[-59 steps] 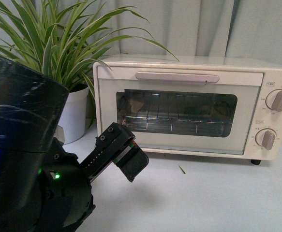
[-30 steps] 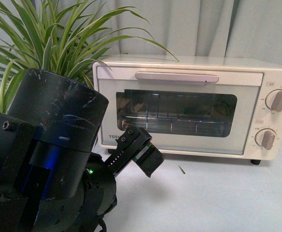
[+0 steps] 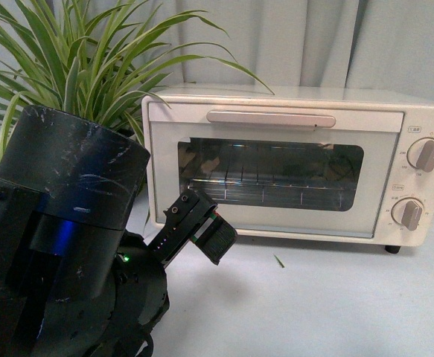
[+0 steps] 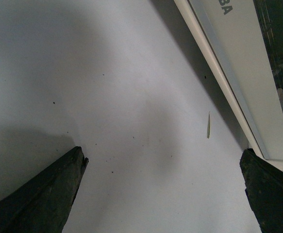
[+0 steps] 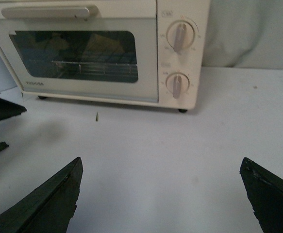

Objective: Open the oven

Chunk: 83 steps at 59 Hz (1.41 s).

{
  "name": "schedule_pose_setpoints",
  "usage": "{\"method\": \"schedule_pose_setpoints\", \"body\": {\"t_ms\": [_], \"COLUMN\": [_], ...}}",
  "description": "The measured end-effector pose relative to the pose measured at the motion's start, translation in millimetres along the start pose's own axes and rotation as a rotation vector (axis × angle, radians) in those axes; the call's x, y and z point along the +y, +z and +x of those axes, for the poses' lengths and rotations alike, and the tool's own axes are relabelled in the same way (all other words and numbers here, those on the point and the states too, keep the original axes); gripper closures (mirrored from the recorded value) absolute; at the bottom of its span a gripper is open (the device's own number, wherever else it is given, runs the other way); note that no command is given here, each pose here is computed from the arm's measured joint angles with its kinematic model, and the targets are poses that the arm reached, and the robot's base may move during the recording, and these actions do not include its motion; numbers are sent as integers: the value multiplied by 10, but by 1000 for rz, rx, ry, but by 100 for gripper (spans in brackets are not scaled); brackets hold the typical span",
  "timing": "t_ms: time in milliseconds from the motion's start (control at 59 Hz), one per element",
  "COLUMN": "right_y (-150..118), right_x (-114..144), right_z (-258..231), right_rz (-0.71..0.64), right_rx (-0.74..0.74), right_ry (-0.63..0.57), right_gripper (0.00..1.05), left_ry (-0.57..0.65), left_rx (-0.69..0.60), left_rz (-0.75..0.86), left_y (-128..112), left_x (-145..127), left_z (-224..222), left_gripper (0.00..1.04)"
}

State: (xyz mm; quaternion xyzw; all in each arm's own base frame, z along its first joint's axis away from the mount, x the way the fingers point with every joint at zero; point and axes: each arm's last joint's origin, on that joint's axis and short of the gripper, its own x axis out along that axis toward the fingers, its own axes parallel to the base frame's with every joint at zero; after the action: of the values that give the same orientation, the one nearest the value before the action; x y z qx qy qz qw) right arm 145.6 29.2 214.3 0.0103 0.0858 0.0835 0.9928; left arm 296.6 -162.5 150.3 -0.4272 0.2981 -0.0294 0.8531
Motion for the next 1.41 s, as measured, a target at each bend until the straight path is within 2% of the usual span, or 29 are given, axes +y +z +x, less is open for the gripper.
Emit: {"method": "schedule_pose_setpoints", "body": {"t_ms": [373,661,1000,1407], "right_y": [752,1050,1095,1181], "right_x": [334,602,761,786], "right_z": [876,1482,1766,1901], "right_rz": [-43,-7,10,14], "right_rx": [59,143,154,172], "right_ry": [-58,-101,-148,-183], "right_gripper": [9,9,9,9], "left_ry": [-6,-7,-17,-18], "left_rx": [-3,-4,-3,-5], "left_rz": [-17,-30,-42,-48], "left_y": [18,23,36,61], "left_x": [24,23,41,66], "left_z": [-10,-12,-22,-45], "left_gripper": [7,7,7,7]}}
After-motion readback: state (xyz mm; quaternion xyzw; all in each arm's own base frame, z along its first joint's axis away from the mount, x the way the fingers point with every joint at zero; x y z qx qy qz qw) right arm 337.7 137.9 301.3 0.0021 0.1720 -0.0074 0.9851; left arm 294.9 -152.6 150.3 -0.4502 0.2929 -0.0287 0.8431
